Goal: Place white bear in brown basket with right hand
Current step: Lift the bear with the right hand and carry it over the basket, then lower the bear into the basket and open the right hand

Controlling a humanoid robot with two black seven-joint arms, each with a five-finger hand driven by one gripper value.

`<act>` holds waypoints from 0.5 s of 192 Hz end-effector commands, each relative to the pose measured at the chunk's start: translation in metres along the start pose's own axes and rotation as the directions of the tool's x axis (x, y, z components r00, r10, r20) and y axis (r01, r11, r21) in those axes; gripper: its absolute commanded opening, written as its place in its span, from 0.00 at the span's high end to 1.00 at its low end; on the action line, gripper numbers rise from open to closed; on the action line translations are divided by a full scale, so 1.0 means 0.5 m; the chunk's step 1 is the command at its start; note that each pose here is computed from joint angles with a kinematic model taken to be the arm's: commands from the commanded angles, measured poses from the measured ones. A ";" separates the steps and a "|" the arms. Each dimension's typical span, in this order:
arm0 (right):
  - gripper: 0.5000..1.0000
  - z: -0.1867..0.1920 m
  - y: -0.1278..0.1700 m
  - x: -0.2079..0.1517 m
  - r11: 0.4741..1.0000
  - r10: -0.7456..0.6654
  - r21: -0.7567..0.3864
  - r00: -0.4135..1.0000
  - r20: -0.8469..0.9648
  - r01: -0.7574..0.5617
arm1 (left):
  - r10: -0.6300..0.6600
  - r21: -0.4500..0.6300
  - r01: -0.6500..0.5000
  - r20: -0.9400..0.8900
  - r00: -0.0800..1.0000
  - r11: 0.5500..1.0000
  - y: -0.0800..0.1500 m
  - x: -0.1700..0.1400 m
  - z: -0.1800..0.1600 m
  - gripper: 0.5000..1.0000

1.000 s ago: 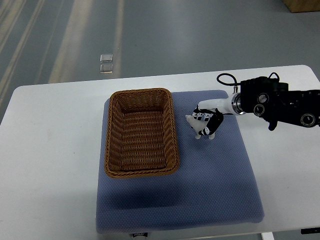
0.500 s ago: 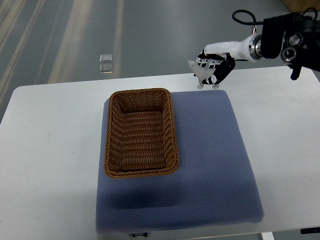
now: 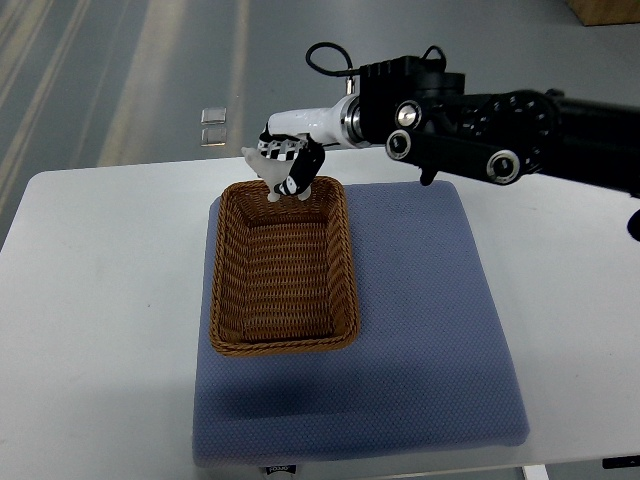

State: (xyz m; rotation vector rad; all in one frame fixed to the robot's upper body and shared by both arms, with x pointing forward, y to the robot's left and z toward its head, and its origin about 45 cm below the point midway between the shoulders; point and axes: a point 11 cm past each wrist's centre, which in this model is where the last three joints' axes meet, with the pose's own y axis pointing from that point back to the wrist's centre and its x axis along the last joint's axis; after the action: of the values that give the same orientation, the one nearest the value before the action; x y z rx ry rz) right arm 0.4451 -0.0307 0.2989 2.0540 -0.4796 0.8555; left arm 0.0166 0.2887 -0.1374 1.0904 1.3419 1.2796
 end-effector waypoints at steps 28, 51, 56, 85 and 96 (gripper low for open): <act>0.80 0.060 -0.060 -0.094 0.998 -0.016 -0.059 0.998 0.058 0.019 | 0.003 0.000 -0.003 -0.001 1.000 1.000 0.000 0.002 0.000 0.00; 0.80 0.096 -0.068 -0.126 0.995 -0.022 -0.090 0.995 0.096 0.031 | 0.006 0.000 -0.006 -0.001 1.000 1.000 0.000 0.004 0.000 0.00; 0.80 0.102 -0.069 -0.131 0.995 -0.024 -0.095 0.995 0.102 0.034 | 0.007 0.000 -0.007 -0.001 1.000 1.000 0.000 0.005 0.000 0.00; 0.79 0.111 -0.073 -0.153 0.995 -0.038 -0.086 0.992 0.121 0.048 | 0.004 0.000 -0.004 -0.001 1.000 1.000 0.000 0.004 0.000 0.00; 0.79 0.111 -0.073 -0.153 0.996 -0.035 -0.082 0.991 0.127 0.046 | 0.003 0.000 -0.003 -0.001 1.000 1.000 0.000 0.003 0.000 0.00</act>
State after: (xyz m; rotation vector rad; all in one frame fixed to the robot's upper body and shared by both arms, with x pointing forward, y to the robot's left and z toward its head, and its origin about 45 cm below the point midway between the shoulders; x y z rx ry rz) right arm 0.4375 -0.0525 0.2038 2.0279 -0.5289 0.6836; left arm 0.0161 0.2910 -0.1375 1.0950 1.3403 1.2847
